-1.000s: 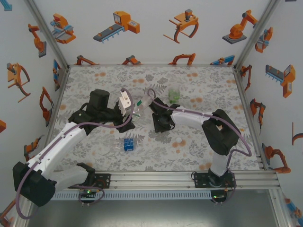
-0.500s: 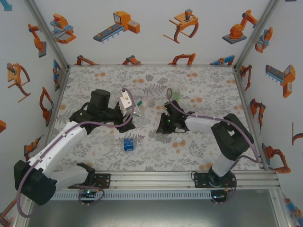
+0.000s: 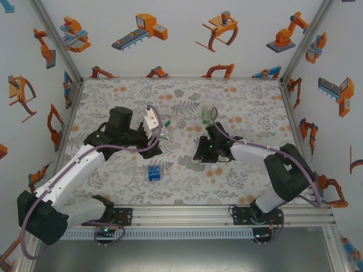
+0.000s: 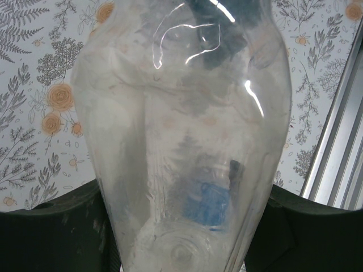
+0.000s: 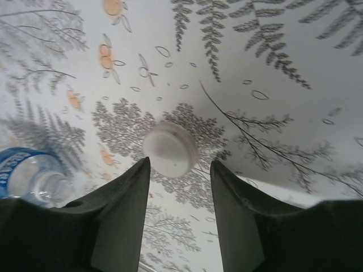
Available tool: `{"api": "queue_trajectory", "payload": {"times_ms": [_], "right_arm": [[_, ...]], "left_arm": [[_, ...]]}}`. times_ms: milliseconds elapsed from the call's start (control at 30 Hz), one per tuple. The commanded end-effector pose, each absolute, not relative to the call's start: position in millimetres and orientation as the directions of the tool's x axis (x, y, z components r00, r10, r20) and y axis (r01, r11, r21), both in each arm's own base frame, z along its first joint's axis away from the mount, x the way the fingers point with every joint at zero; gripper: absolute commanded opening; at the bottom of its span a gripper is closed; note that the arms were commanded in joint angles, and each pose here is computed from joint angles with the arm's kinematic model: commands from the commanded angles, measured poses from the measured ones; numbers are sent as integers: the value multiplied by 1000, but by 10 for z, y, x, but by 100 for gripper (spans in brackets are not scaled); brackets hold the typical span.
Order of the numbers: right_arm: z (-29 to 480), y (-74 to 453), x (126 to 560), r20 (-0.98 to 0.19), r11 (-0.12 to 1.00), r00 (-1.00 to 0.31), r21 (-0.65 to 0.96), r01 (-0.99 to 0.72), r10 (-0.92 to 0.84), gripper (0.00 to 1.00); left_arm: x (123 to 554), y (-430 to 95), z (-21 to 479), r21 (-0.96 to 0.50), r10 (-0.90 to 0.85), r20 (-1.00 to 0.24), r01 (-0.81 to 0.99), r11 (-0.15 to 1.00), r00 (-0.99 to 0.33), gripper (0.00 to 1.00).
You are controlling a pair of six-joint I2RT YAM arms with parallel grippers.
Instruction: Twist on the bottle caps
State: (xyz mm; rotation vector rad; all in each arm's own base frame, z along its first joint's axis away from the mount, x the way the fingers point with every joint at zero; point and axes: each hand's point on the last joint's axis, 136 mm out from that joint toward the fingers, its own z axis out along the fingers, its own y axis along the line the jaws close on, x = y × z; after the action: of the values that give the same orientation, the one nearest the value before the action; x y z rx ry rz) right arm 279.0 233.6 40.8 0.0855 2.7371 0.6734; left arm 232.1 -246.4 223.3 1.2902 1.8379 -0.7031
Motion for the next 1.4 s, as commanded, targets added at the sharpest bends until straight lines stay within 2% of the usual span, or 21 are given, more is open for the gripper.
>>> {"api": "queue_trajectory", "payload": {"times_ms": [0, 200, 467, 867, 1367], "right_arm": [[448, 2182, 2761, -330, 959, -944, 275, -70, 26, 49], [582, 2407, 2851, -370, 972, -925, 174, -159, -85, 52], [559, 2495, 2918, -356, 982, -925, 84, -171, -131, 52], [444, 2663, 2851, -325, 973, -931, 96, -208, -167, 52], [368, 2706, 2848, -311, 972, -932, 85, -221, -184, 46]], "left_arm": [[2310, -2488, 2354, -9, 503, -846, 949, 316, -175, 2], [2308, -2476, 2357, -4, 504, -846, 947, 320, -174, 2], [2309, -2480, 2350, -6, 505, -845, 948, 319, -176, 2], [2315, -2486, 2349, -8, 505, -845, 948, 318, -177, 2], [2315, -2486, 2335, -12, 507, -843, 948, 317, -180, 2]]}}
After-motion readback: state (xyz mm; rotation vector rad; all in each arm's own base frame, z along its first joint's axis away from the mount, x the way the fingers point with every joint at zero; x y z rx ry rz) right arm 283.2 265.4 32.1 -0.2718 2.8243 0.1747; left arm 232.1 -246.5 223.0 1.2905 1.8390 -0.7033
